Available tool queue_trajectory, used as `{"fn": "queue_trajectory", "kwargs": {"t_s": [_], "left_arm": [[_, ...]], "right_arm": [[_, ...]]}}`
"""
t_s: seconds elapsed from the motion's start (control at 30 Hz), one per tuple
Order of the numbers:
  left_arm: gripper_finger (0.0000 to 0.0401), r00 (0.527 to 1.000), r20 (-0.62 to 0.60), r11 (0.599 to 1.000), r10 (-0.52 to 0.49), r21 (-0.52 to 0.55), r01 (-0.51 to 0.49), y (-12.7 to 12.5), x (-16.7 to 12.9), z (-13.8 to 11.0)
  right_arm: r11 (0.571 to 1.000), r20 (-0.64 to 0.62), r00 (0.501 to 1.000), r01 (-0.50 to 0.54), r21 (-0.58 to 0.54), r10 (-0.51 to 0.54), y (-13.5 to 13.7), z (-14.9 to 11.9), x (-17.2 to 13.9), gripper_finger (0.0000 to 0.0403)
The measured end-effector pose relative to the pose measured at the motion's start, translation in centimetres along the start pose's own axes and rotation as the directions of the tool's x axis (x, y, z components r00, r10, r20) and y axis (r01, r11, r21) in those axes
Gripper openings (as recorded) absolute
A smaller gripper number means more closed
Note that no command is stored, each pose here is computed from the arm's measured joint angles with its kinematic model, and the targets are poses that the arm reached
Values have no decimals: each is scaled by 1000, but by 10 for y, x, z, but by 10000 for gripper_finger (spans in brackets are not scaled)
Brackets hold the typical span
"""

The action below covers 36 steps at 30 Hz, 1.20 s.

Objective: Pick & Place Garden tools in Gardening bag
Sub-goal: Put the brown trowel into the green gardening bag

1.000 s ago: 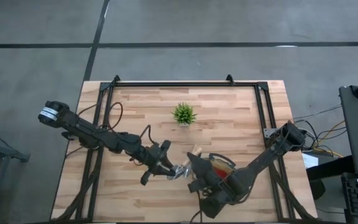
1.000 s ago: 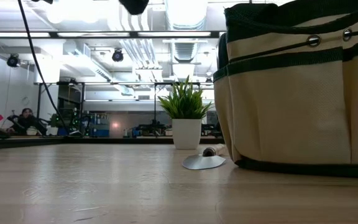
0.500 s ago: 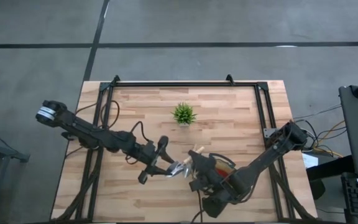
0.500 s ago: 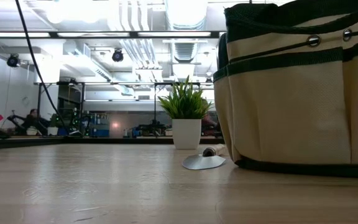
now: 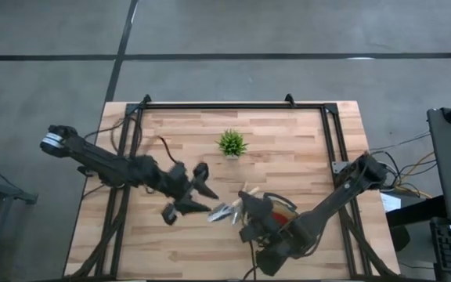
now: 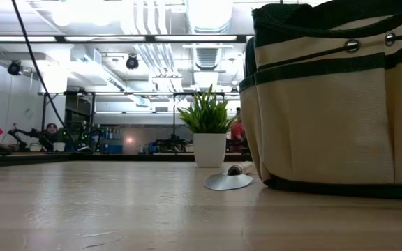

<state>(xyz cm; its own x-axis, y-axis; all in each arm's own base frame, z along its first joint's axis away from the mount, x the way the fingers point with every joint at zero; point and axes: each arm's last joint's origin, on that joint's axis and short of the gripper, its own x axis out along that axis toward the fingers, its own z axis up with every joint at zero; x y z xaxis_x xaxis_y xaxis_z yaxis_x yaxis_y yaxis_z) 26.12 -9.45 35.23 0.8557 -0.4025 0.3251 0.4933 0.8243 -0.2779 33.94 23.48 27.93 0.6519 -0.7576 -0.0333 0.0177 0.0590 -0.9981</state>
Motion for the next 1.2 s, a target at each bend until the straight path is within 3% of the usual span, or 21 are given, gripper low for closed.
{"fn": "queue_trajectory", "kwargs": {"t_s": [0.07,0.13,0.23,0.33,0.47,0.53,0.6,0.73,0.8,0.87,1.07,1.2], "left_arm": [[181,999,-44,1000,1,-31,-3,0,0,-6],[181,999,-42,1000,-27,4,27,-2,-1,-4],[181,991,-85,978,-99,174,112,-7,-5,-3],[181,979,-179,952,-100,270,146,-8,-5,-16],[181,981,-165,887,-104,430,167,-16,-4,-17],[181,980,-180,847,-79,506,162,-20,-3,-22],[181,981,-190,811,-21,571,128,-23,-2,-28],[181,978,-168,684,124,728,38,-26,-1,-35],[181,973,-177,667,151,744,32,-25,2,-42],[181,975,-164,666,149,745,24,-23,7,-48],[181,979,-133,657,156,754,-2,-20,15,-61],[181,980,-127,661,154,751,-7,-19,19,-64]], "right_arm": [[1000,-12,1000,11,22,-11,-6,-1,1,54],[1000,-13,1000,10,11,-10,-2,0,1,54],[1000,-8,1000,5,29,-5,3,0,1,54],[991,6,1000,3,132,-3,-13,-4,-3,54],[954,99,993,-94,286,68,-26,-12,-12,54],[912,167,976,-191,362,138,-35,-21,-17,54],[841,224,949,-302,449,222,-45,-34,-19,54],[615,315,842,-536,578,438,-55,-55,-18,54],[493,363,767,-626,604,529,-55,-61,-15,54],[417,409,718,-674,609,563,-56,-62,-13,54],[344,467,647,-739,580,603,-51,-58,-10,54],[343,462,652,-733,588,602,-51,-59,-7,54]]}}
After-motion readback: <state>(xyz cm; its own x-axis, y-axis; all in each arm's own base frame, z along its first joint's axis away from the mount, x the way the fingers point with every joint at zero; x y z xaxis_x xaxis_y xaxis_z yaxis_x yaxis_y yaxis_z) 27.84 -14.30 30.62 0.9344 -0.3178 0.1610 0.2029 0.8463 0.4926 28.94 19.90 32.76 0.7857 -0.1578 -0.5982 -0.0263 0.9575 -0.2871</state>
